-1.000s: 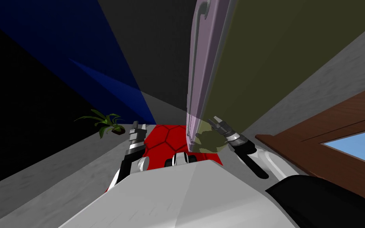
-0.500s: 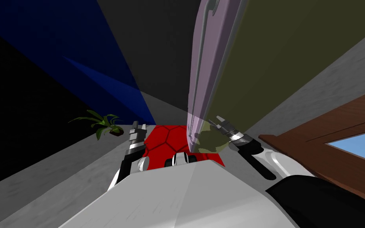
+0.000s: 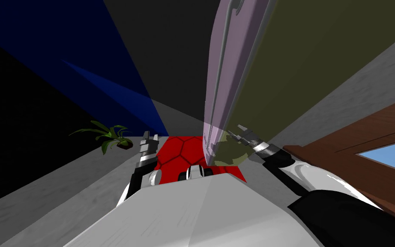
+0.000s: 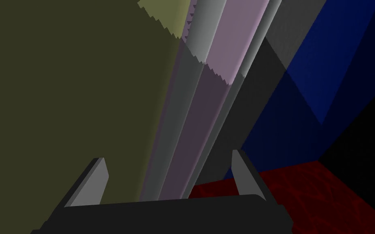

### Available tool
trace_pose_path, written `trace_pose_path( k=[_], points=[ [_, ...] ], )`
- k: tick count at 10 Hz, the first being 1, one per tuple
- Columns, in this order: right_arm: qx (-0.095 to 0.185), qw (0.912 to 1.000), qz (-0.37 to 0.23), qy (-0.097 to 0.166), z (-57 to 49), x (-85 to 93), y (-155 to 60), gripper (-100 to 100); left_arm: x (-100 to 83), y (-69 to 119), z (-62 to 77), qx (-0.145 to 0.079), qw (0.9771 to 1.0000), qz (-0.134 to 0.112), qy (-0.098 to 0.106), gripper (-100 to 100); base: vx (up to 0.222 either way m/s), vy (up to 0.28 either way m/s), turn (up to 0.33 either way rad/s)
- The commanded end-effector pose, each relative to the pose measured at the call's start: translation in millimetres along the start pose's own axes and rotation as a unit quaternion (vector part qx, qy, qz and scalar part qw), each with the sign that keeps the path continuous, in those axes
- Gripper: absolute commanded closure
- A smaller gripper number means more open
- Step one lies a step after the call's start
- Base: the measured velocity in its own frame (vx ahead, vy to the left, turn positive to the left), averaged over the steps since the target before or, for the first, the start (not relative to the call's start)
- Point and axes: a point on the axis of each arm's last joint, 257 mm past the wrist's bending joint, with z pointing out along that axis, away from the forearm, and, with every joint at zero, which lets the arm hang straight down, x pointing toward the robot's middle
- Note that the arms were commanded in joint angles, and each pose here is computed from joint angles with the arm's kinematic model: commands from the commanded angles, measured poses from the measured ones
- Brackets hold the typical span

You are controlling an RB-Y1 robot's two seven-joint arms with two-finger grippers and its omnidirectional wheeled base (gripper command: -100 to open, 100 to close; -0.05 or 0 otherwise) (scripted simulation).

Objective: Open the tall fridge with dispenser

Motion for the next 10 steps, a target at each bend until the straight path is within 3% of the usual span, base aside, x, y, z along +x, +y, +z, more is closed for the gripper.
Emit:
trace_pose_path(
  k=[1, 5, 10],
  points=[
    [0.004, 0.9993, -0.035, 0.015, -0.9, 3.4, -5, -100, 0.0, 0.0, 0.0, 0.000, 1.0000, 0.000, 0.000, 0, 0.019, 0.027, 0.001],
    [0.014, 0.9916, -0.119, 0.049, -6.7, 5.3, -24, -100, 0.0, 0.0, 0.0, 0.000, 1.0000, 0.000, 0.000, 0, 0.035, 0.066, -0.023],
    [0.028, 0.9692, -0.228, 0.088, -13.9, 0.9, -54, -100, 0.0, 0.0, 0.0, 0.000, 1.0000, 0.000, 0.000, 0, 0.037, 0.079, -0.009]
  ],
)
